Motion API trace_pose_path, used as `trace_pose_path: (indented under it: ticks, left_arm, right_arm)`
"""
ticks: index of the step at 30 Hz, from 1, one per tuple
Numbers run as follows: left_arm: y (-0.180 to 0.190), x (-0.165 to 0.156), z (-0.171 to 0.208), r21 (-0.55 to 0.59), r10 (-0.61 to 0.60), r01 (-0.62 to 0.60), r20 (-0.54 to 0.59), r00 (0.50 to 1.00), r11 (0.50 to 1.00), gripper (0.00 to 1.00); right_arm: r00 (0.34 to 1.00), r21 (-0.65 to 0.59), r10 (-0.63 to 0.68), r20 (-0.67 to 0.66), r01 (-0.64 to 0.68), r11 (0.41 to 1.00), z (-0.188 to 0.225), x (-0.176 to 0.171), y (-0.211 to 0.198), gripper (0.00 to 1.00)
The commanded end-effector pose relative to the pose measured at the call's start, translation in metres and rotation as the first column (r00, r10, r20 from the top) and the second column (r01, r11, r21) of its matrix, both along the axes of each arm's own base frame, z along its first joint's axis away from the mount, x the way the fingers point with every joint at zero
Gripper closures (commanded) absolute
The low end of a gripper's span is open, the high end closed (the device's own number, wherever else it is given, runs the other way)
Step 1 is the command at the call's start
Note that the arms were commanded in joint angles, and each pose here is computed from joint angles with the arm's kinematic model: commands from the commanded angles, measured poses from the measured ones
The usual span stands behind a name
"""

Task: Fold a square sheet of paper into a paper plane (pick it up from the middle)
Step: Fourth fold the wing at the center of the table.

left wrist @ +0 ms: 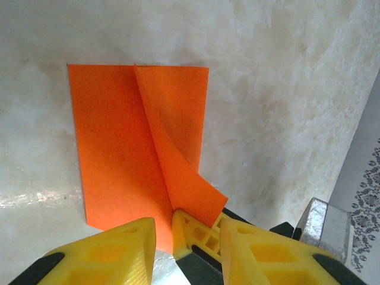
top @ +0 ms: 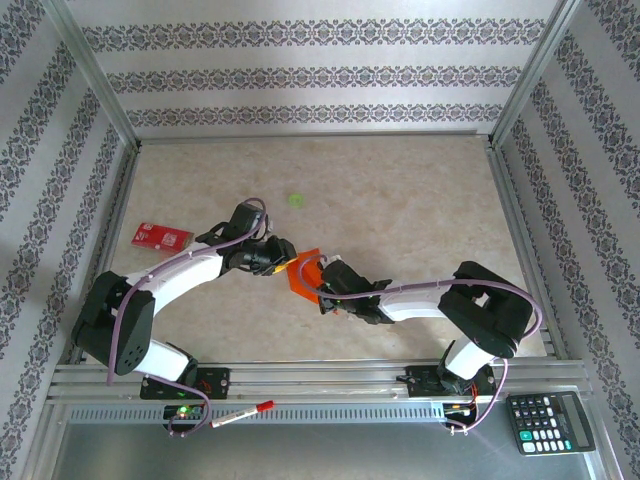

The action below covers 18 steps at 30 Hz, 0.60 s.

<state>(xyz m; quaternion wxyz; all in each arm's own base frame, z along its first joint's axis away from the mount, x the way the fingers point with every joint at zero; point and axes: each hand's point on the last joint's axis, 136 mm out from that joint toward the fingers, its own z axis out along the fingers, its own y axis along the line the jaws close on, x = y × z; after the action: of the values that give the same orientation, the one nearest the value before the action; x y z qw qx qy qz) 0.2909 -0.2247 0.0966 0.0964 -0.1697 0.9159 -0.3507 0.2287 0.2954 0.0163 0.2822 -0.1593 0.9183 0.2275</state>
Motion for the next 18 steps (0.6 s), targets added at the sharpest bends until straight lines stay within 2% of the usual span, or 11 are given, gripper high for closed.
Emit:
trace_pose_path:
  ticks: [1, 11, 14, 18]
  left_arm:
    - [-0.007, -0.009, -0.006, 0.009, -0.058, 0.058, 0.01, 0.998, 0.998, 0.67]
    - [-0.026, -0.014, -0.009, -0.026, -0.158, 0.159, 0.028, 0.987, 0.987, 0.7]
    - [-0.039, -0.012, -0.004, -0.086, -0.2, 0.204, 0.045, 0.979, 0.975, 0.74]
    - [-0.056, -0.014, -0.004, -0.104, -0.256, 0.26, 0.053, 0.965, 0.96, 0.79]
  right_arm:
    - [0.998, 0.099, -0.007, -0.055, 0.013, 0.995, 0.004, -0.006, 0.005, 0.98]
    - [0.99, 0.189, -0.016, -0.139, 0.042, 0.981, 0.003, -0.006, 0.003, 0.97]
    - [0.988, 0.197, -0.026, -0.155, 0.057, 0.979, 0.001, -0.005, 0.0, 0.97]
    - [0.985, 0.207, -0.035, -0.168, 0.07, 0.976, 0.001, -0.004, -0.003, 0.97]
